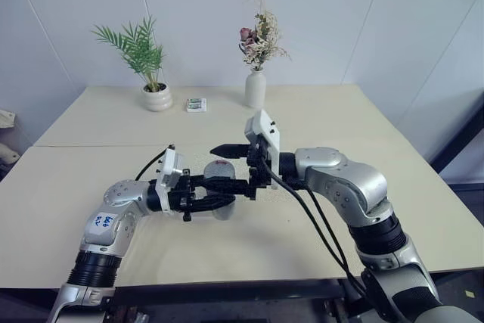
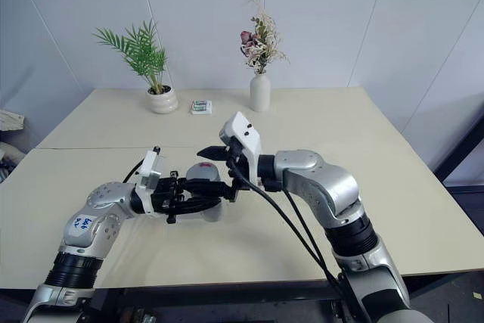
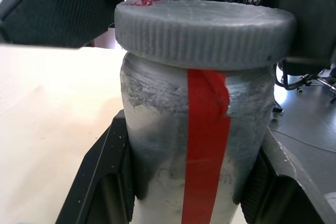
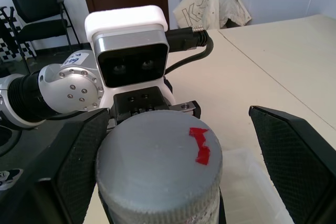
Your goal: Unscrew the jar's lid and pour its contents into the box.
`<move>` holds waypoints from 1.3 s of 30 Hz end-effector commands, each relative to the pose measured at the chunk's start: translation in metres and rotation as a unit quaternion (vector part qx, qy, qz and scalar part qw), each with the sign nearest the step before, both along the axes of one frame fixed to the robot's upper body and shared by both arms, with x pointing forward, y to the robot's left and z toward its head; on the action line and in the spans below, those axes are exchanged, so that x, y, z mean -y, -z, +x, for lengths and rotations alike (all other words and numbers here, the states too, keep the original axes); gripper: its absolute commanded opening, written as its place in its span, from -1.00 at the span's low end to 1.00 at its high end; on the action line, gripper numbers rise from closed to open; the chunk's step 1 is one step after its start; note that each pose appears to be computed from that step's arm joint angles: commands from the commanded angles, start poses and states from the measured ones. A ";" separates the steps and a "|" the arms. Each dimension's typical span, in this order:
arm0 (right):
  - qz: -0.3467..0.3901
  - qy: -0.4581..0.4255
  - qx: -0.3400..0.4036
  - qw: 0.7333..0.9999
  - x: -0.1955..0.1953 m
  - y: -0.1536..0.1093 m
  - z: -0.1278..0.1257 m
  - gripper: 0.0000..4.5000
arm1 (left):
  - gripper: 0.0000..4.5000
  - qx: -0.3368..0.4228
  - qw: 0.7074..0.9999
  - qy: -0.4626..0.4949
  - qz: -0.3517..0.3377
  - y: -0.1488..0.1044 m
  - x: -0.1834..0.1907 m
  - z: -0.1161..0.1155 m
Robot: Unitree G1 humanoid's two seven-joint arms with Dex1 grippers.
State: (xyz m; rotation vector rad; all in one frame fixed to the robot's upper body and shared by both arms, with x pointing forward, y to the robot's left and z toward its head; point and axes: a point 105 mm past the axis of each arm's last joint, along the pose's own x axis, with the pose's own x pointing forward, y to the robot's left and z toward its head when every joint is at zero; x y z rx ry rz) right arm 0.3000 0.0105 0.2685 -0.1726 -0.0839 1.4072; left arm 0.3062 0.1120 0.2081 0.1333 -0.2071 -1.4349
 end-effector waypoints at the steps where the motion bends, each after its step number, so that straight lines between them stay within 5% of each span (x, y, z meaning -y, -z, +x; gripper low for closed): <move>1: 0.017 0.021 0.016 1.000 0.014 -0.014 0.005 0.98 | -0.11 0.023 1.000 0.007 0.000 -0.009 0.001 -0.004; 30: 0.015 0.038 -0.010 0.999 0.060 -0.010 0.013 0.98 | -0.11 0.023 1.000 0.011 0.000 -0.009 0.002 -0.004; 39: 0.047 -0.044 -0.041 0.997 0.068 -0.019 -0.013 0.98 | -0.11 0.022 1.000 0.014 0.003 -0.009 0.001 -0.004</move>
